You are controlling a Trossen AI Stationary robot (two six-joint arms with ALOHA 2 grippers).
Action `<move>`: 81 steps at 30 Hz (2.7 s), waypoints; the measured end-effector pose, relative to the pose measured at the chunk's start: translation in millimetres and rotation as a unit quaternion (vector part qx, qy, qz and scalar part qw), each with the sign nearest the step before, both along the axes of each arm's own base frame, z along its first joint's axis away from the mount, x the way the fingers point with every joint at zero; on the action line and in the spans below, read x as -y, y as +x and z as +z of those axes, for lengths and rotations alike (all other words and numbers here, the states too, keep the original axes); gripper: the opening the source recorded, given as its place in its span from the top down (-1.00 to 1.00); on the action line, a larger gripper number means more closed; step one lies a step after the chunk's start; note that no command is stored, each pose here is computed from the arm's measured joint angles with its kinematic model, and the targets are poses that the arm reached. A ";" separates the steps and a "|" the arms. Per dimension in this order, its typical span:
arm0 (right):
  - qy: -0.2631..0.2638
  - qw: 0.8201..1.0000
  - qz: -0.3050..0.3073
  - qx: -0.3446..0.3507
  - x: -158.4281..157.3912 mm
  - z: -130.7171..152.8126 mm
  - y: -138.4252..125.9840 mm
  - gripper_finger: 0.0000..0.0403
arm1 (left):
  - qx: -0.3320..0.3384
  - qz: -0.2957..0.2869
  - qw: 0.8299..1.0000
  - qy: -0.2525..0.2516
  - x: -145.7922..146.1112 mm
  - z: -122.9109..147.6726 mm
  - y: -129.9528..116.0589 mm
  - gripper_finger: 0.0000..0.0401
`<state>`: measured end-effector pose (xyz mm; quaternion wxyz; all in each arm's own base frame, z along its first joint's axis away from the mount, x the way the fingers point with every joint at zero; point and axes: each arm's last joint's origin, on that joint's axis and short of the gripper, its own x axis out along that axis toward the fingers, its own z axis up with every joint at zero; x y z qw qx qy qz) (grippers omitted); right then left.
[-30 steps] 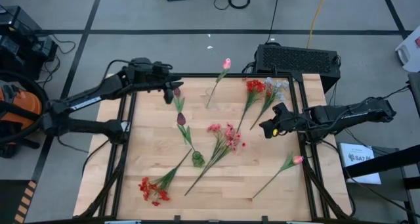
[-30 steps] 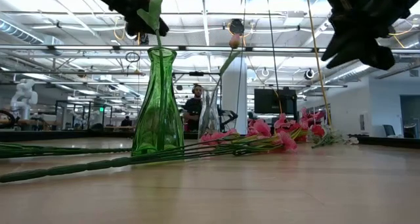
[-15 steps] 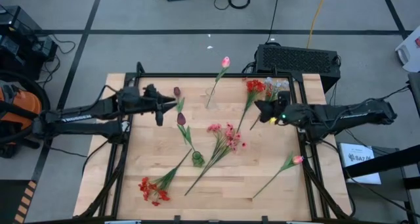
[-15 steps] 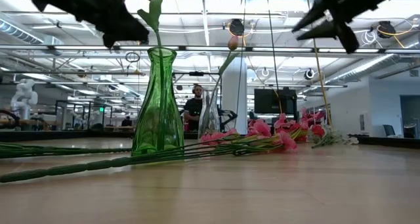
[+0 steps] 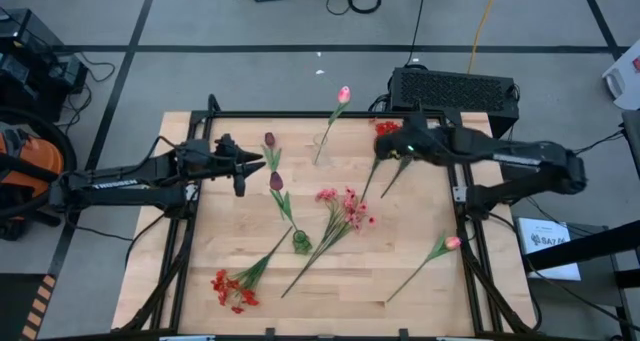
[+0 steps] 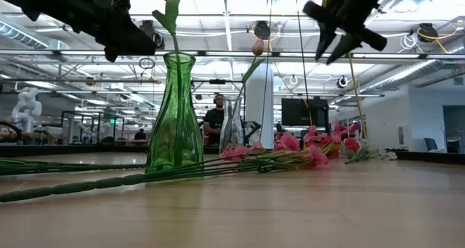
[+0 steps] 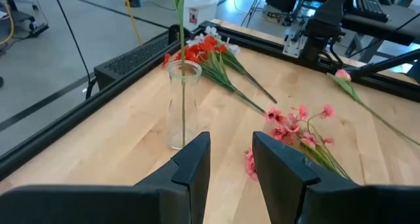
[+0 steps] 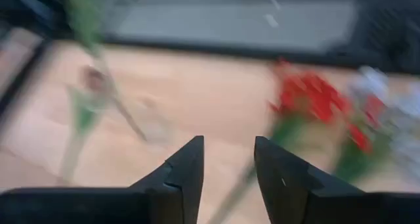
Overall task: Sort flowers into vase by color
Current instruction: Put the top orange flowers into the green flower vase
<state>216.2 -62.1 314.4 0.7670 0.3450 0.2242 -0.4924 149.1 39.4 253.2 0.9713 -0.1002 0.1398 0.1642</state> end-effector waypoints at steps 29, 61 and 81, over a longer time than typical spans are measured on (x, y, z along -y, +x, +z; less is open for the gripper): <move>0.204 0.966 -0.116 -0.108 80.0 -79.7 31.9 -0.30 | -0.003 -0.001 1.000 -0.003 0.2 -0.6 -0.2 0.39; 0.242 0.953 -0.136 -0.123 116.6 -171.4 51.2 0.80 | -0.001 -0.001 1.000 -0.002 0.1 0.0 -0.1 0.39; -0.013 0.997 -0.040 0.058 8.9 6.2 -14.3 0.99 | 0.004 -0.019 1.000 0.000 5.4 1.0 1.5 0.39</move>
